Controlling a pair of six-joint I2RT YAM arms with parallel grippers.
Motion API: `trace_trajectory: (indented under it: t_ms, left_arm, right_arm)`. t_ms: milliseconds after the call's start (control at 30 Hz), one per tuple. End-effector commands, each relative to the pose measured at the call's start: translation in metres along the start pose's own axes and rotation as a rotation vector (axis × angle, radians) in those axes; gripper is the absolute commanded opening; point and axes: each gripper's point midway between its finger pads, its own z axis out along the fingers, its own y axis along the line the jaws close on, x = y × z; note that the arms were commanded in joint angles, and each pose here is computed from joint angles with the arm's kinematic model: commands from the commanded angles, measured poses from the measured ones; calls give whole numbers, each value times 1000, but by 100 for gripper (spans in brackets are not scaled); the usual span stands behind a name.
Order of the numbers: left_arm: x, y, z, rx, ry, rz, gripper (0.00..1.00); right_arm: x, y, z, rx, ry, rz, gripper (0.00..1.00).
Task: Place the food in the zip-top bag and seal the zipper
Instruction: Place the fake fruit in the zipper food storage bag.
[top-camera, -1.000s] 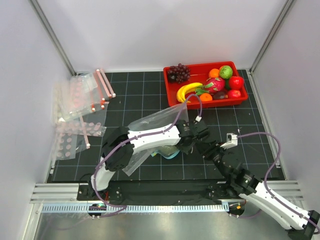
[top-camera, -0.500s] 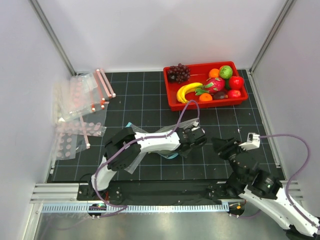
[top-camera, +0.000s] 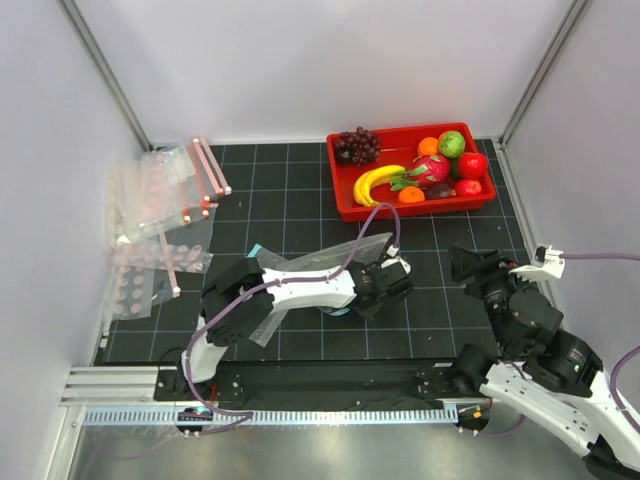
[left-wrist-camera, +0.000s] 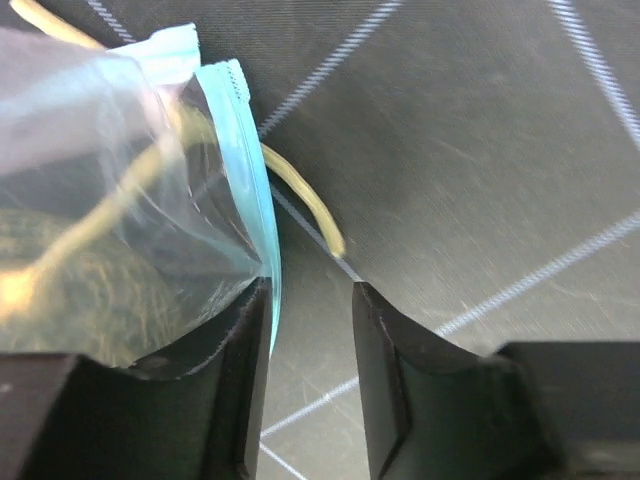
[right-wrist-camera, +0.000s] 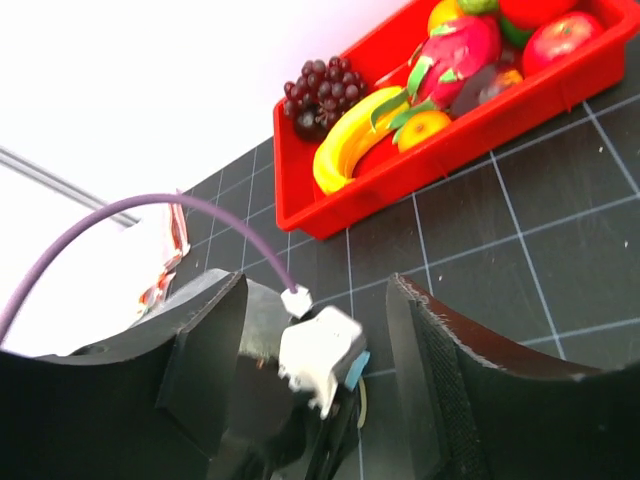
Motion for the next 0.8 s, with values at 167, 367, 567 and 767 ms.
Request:
trace_trajectory:
  t_ms: [167,367,567,767]
  left_arm:
    - [-34,-18,-65,18,-205,38,56]
    - [-41,-28,-108,66,-293,56,66]
    - [-44,10,-185,59,-474,-49,73]
    - [-9,71,-236,62,-635,-235,76]
  right_arm:
    - [-14,-1,5,-30,-126,-28,80]
    - [-33,1,1,-25,-170,-53,82]
    - [-19,20,14,-65,-133,-101,93]
    - [34,54,28,-237,4,-166,99]
